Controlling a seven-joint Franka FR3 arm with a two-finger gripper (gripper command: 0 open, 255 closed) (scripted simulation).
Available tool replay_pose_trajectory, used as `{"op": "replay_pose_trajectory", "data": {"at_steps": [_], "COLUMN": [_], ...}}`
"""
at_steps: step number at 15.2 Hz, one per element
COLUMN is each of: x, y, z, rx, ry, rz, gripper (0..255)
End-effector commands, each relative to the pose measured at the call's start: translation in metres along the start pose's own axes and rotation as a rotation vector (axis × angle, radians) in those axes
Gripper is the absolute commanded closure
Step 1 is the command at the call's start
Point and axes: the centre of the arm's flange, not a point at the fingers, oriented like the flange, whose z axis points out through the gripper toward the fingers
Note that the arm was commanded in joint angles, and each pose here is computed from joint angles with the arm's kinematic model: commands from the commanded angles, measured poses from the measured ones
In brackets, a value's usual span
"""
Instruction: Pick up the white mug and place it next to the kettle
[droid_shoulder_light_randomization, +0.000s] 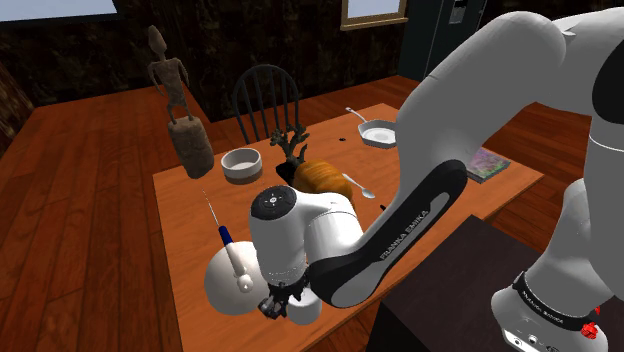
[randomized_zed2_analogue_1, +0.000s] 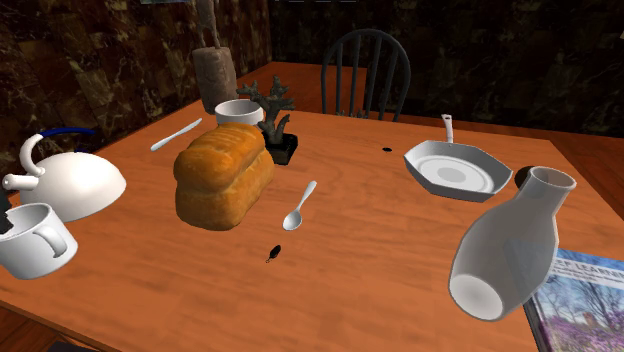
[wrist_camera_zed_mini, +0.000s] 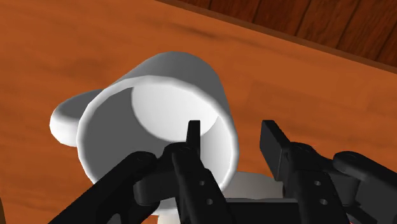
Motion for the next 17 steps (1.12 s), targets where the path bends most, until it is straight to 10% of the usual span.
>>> {"op": "replay_pose_trajectory", "data": {"at_steps": [1, 17], "x": [0.0, 0.0], "y": [0.0, 0.0], "z": [0.0, -0.05], "rx": [0.0, 0.0], "ry": [0.0, 0.0], "rz": [0.0, 0.0], "gripper": [0, 0]}}
